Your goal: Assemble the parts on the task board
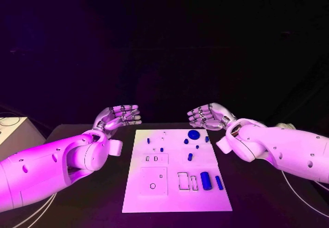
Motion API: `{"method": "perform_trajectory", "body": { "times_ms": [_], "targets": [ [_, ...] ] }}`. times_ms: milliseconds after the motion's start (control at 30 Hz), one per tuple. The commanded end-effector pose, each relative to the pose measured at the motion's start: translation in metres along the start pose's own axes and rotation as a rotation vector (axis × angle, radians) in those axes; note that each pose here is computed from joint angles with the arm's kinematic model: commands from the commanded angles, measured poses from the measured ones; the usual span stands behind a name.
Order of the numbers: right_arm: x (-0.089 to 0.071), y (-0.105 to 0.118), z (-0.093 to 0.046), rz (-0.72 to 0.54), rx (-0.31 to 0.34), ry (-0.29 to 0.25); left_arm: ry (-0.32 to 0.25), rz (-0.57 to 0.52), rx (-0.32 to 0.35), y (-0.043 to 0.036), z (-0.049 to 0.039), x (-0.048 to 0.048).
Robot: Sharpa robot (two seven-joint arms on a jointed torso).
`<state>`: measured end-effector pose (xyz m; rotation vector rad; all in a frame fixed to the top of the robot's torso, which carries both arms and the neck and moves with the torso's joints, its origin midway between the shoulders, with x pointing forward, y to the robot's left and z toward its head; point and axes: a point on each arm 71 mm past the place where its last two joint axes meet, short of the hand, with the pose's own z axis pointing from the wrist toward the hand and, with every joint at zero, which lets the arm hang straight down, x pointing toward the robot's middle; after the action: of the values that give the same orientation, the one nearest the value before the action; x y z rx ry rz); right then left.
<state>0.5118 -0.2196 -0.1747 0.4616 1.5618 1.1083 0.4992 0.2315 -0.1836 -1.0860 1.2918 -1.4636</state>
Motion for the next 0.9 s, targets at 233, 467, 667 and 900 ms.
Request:
{"method": "perform_trajectory", "body": {
  "times_ms": [233, 467, 667, 900],
  "targets": [
    [-0.008, 0.019, 0.002, -0.451, -0.111, 0.045, 0.108, -0.038, 0.052, -0.0204, -0.0185, 0.0096],
    [-0.006, 0.02, 0.004, -0.654, -0.079, 0.113, 0.143, -0.058, 0.053, -0.028, -0.0295, 0.0154],
    [-0.005, 0.019, 0.004, -0.799, -0.042, 0.133, 0.169, -0.072, 0.054, -0.0331, -0.0371, 0.0207],
    [-0.006, 0.014, 0.006, -0.895, 0.01, 0.142, 0.193, -0.084, 0.06, -0.0389, -0.042, 0.0261]
  ]
}}
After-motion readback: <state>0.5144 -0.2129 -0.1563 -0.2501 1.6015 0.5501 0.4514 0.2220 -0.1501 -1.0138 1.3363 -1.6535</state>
